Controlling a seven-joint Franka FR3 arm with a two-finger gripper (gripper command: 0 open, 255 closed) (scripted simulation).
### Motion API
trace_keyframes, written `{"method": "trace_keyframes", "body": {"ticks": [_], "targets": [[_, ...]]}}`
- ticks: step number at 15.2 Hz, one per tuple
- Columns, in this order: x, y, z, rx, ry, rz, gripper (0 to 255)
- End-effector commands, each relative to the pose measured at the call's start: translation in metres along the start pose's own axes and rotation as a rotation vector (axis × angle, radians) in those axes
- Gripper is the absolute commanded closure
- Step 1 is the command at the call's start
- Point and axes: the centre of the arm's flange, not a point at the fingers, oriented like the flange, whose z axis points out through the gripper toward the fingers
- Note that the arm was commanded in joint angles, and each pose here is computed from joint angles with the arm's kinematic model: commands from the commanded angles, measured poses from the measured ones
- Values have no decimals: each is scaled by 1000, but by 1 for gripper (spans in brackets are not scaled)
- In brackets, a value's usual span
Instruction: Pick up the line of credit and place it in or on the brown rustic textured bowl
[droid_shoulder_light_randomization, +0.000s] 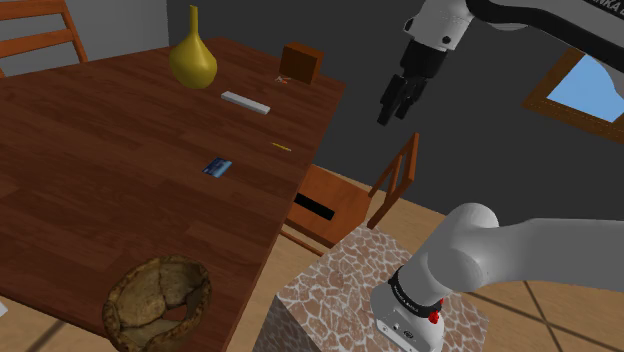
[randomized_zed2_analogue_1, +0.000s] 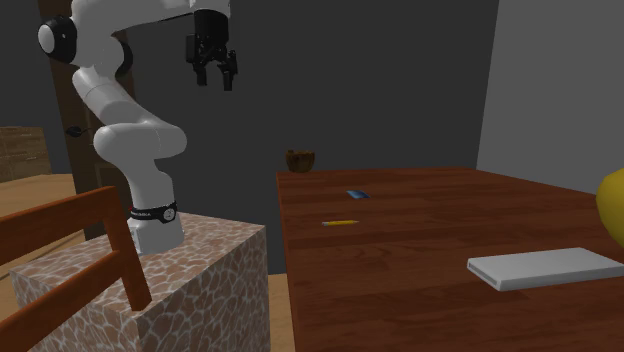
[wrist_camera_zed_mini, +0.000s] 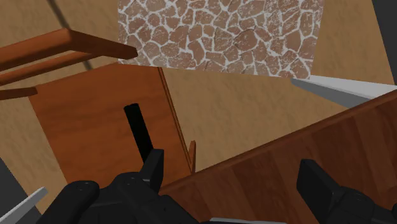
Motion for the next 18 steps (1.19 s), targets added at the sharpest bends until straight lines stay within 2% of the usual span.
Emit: {"method": "trace_keyframes", "body": {"ticks": [1, 18], "targets": [[0, 0, 0, 0, 0, 0, 0], [172, -106, 112, 146, -241, 476, 0]]}}
